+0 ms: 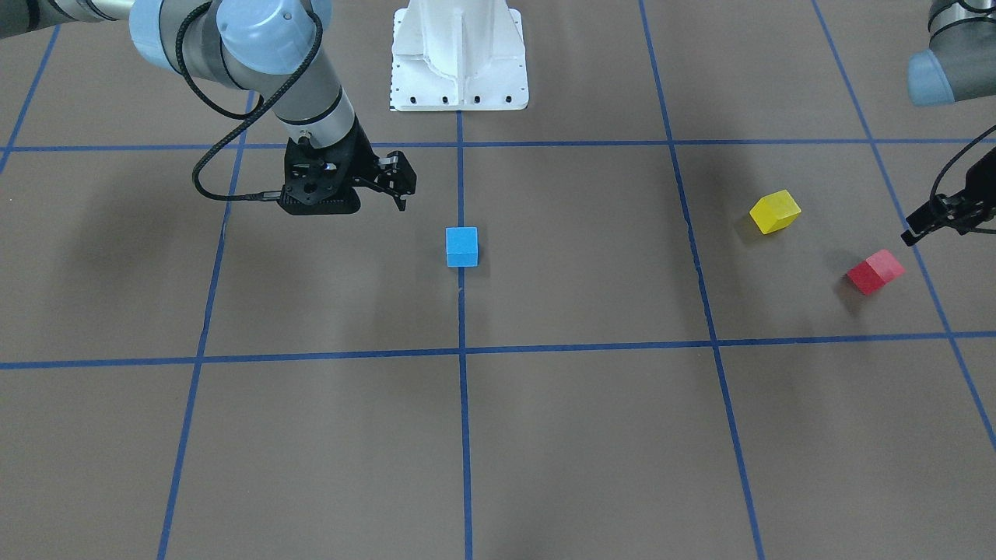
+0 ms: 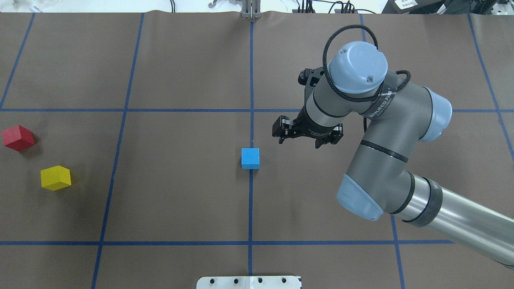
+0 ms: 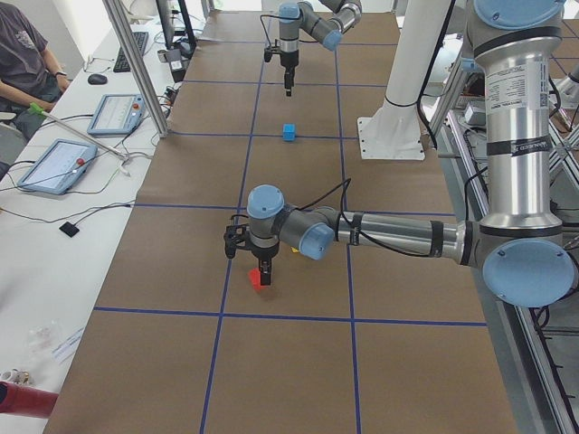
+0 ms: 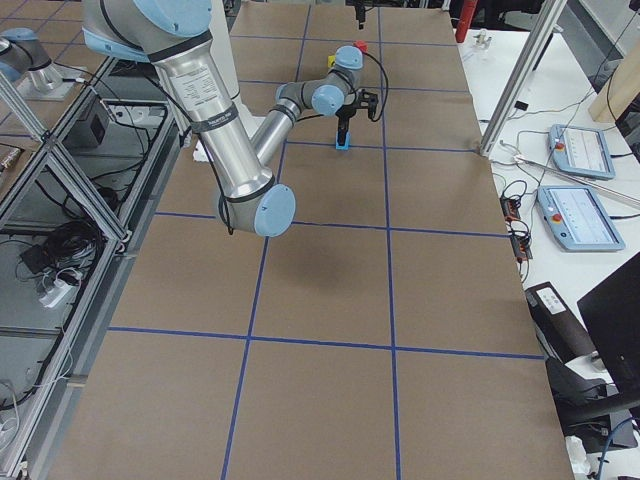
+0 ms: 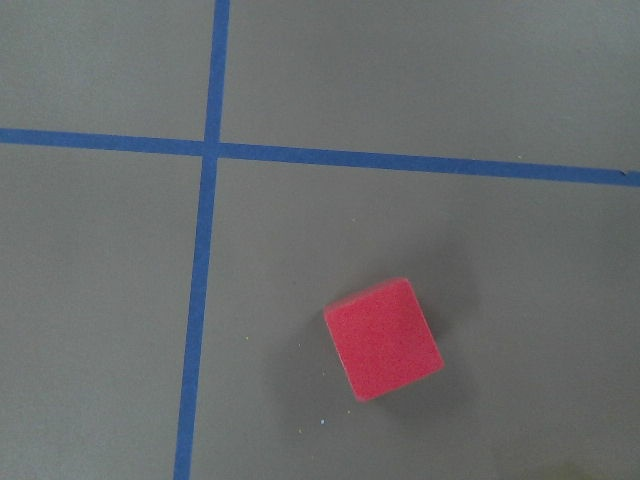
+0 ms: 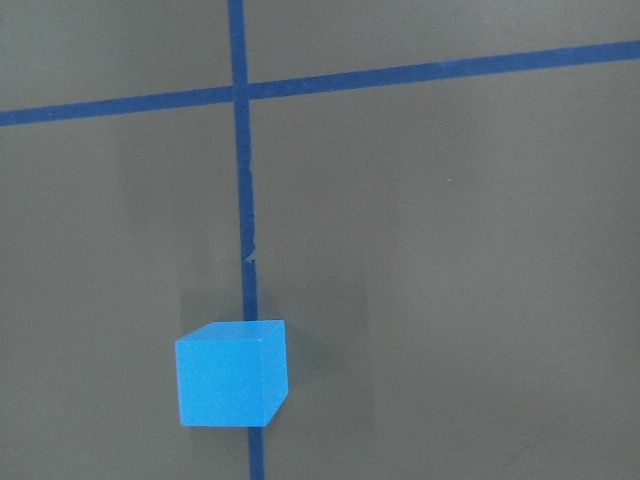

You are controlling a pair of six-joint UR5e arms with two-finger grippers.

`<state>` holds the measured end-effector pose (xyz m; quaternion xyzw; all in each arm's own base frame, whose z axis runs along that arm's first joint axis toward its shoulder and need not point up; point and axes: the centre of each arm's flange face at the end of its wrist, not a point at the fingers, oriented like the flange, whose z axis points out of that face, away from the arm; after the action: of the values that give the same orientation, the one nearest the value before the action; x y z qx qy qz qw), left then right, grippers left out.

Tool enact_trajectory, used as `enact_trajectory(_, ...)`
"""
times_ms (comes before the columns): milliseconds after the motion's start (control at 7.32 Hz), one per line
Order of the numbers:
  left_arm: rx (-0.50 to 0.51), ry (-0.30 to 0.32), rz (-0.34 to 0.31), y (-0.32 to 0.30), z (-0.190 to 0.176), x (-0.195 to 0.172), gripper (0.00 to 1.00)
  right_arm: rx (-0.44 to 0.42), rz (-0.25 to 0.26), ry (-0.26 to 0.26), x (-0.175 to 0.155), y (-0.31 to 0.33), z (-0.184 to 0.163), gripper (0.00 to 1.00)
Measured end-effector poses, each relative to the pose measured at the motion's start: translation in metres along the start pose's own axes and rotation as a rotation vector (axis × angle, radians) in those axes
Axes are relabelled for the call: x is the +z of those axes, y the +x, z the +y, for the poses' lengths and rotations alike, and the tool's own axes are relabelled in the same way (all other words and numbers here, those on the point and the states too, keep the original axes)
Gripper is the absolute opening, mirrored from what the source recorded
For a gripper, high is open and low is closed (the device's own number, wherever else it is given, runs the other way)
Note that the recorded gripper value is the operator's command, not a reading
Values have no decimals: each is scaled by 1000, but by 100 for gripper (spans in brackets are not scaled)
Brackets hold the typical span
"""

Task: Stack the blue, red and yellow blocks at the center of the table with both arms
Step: 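Grasp the red cube with the left gripper while the right gripper withdraws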

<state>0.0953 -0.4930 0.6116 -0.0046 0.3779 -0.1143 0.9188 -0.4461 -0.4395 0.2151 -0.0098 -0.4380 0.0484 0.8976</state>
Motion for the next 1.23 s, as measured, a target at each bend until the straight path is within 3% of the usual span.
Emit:
enact_trajectory(546, -139, -37, -8, 21, -17, 43, 99, 9, 22, 47, 1, 12, 0, 100)
enact_trajectory(1092, -175, -33, -24, 27, -4, 87, 99, 5, 40, 63, 9, 15, 5, 100)
enact_trajectory(1229, -179, -39, -32, 24, -3, 92, 90, 5, 42, 64, 10, 15, 5, 100)
